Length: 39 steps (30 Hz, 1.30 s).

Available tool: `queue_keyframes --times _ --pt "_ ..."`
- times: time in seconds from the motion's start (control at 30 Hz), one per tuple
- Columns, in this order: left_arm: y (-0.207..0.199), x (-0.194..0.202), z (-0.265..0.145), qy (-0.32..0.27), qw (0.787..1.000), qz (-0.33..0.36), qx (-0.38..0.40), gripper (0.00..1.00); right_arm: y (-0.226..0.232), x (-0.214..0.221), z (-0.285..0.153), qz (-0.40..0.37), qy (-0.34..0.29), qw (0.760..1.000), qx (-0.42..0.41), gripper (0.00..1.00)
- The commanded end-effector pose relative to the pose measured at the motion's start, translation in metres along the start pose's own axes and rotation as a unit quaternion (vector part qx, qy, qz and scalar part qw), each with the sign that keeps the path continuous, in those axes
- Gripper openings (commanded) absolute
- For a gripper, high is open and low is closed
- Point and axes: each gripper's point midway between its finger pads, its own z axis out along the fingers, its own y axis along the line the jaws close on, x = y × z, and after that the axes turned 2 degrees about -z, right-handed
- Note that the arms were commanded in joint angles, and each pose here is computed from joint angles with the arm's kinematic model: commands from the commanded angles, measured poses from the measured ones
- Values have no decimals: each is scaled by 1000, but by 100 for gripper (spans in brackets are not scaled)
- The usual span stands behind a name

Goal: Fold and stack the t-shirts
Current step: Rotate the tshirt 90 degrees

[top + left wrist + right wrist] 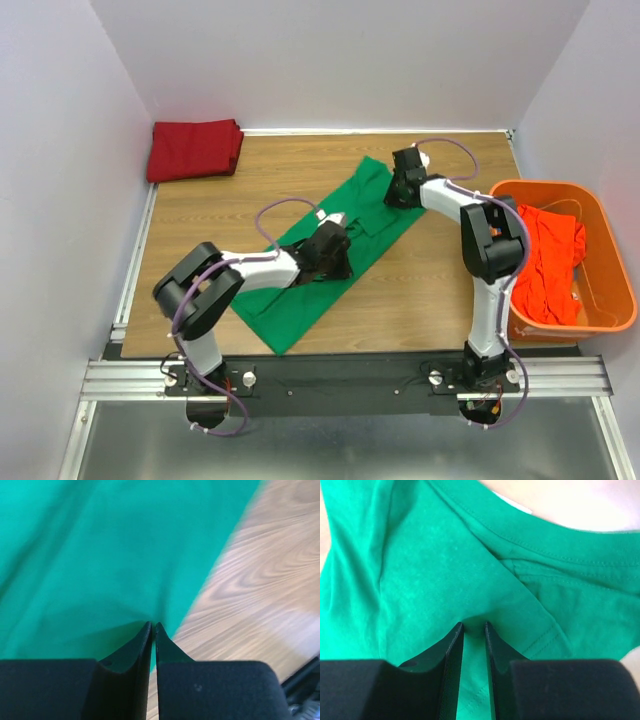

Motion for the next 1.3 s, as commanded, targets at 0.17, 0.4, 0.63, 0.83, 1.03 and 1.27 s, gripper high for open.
queue_keyframes --times 0.17,0.4,0.63,0.83,1.03,1.27 --pt "-104 -68 23 -34 992 0 120 14 13 18 74 -93 108 990 10 32" --pt "-87 -117 -4 -89 992 30 85 20 29 -33 61 -119 62 991 14 44" --pt "9 -81 -40 -72 995 65 -28 23 29 -45 11 -108 46 993 5 60" --pt "42 -37 -59 -52 994 72 -64 22 17 -32 -8 -87 50 995 22 60" --pt "66 -1 -55 -23 992 68 -100 15 2 -5 -7 -68 61 995 33 60" --pt "58 30 -39 19 992 89 -86 13 -12 3 25 -92 69 991 68 59"
